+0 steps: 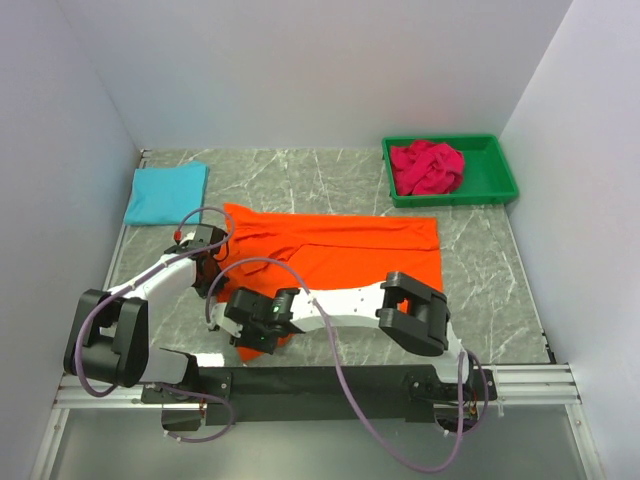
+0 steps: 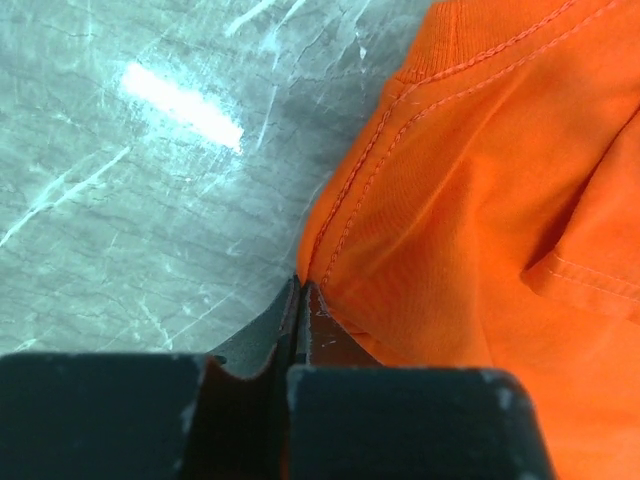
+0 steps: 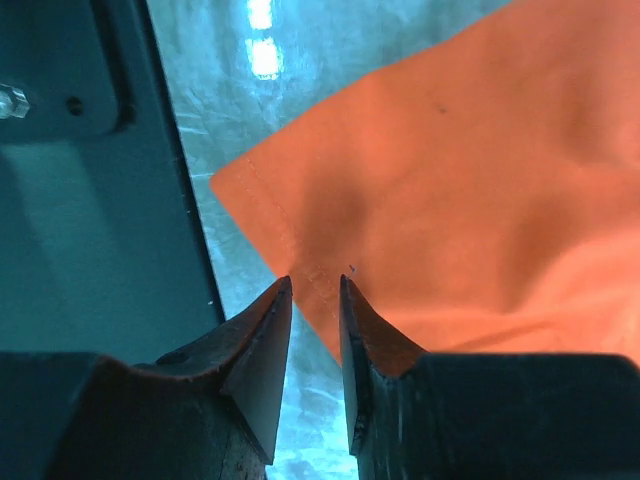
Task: Fold and stack the t-shirts
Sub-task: Fold the tshirt
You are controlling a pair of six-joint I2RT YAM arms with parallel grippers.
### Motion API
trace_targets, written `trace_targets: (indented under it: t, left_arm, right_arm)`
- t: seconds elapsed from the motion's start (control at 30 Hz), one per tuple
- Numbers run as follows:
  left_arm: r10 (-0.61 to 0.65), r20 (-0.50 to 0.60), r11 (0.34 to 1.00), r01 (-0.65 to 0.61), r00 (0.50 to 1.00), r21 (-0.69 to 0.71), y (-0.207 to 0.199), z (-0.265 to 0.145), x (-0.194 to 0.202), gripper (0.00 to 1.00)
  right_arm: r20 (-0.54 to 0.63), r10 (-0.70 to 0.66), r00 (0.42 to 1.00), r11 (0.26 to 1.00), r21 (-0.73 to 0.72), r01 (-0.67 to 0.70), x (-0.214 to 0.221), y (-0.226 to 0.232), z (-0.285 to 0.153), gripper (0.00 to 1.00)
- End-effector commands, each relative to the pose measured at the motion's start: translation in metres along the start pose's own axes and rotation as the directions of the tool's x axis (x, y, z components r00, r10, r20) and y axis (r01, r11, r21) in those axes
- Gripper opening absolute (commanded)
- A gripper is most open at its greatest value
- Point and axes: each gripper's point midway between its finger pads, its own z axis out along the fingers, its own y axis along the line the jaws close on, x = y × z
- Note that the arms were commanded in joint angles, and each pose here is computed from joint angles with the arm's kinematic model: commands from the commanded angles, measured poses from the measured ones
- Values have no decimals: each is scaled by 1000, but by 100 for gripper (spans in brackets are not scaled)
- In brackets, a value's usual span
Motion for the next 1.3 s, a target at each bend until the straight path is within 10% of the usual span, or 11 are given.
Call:
trace_targets:
  t: [0.0,0.27,0.5,0.73,1.07,1.27]
  left_arm:
    - [45,-18,997,-46,999,-58,18,-2,8,3]
    - [37,9,998,-37,999,-50,14,-10,-2,6]
    - [25,24,999,-24,999,-43,9,-12,-10,5]
    - [-9,42,999,12,999,-50,15,-24,-12,4]
    - [-101,153,994,95,983,46,15,-58,-34,41]
    - [-105,195,968,55,975,245,-26,-82,-59,66]
  right_arm:
    - [-10,-64,998,997,39,65,-8,-5,2,34]
    - [-130,-188,973,980,-94,177,13,34,13,31]
    - [-187,-226,956,964,-185,191,29,52,3,0]
    - [-112,-233,966,960,-184,210,18,55,-20,0]
    - [74,-86,994,990,-104,93,-22,15,-74,48]
    - [291,179,940,966,131,-224,-40,-94,-117,47]
